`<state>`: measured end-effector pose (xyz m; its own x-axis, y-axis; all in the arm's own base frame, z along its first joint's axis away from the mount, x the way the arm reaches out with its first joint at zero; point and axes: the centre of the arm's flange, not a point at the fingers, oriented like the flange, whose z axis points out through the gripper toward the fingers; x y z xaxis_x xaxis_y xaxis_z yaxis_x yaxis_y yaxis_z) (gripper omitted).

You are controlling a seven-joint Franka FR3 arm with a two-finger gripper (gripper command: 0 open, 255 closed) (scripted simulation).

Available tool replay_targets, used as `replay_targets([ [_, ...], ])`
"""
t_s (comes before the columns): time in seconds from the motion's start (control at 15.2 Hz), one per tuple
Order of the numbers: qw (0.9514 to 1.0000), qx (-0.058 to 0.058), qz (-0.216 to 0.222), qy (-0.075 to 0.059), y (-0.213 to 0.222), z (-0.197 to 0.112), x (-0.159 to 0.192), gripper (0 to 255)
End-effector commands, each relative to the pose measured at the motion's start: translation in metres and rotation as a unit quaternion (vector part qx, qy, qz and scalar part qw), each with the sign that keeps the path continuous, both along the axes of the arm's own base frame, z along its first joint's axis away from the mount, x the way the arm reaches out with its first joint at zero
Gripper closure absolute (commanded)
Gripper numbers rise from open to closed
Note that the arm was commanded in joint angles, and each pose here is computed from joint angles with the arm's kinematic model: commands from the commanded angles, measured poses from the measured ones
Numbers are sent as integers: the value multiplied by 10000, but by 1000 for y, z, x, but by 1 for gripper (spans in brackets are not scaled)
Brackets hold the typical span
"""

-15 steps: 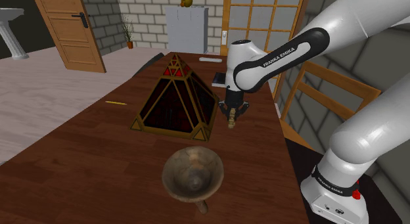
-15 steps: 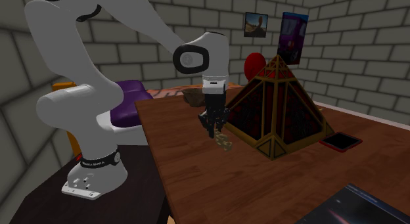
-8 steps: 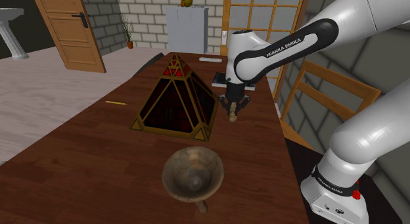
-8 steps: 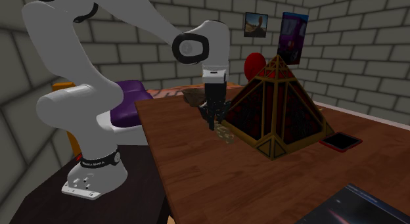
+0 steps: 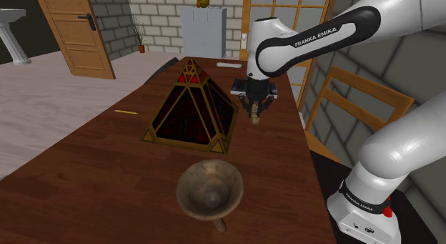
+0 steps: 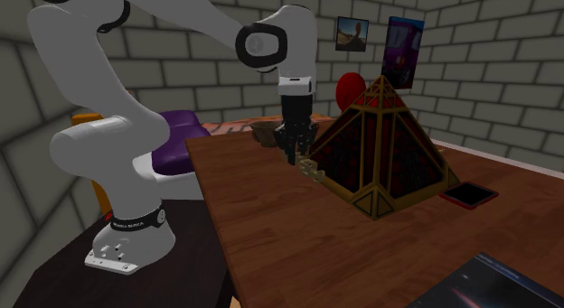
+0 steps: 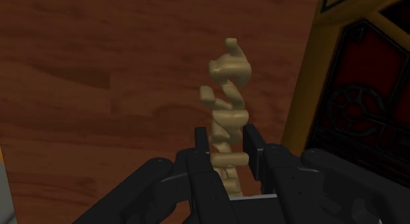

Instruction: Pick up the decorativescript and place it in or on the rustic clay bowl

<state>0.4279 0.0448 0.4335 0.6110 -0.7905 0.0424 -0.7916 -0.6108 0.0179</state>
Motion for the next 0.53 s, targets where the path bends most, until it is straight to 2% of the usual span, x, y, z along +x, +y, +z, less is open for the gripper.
replay_targets([
  [0.0,10000,0,0,2,1,10,0,255],
  [0.46,10000,0,0,2,1,47,0,255],
])
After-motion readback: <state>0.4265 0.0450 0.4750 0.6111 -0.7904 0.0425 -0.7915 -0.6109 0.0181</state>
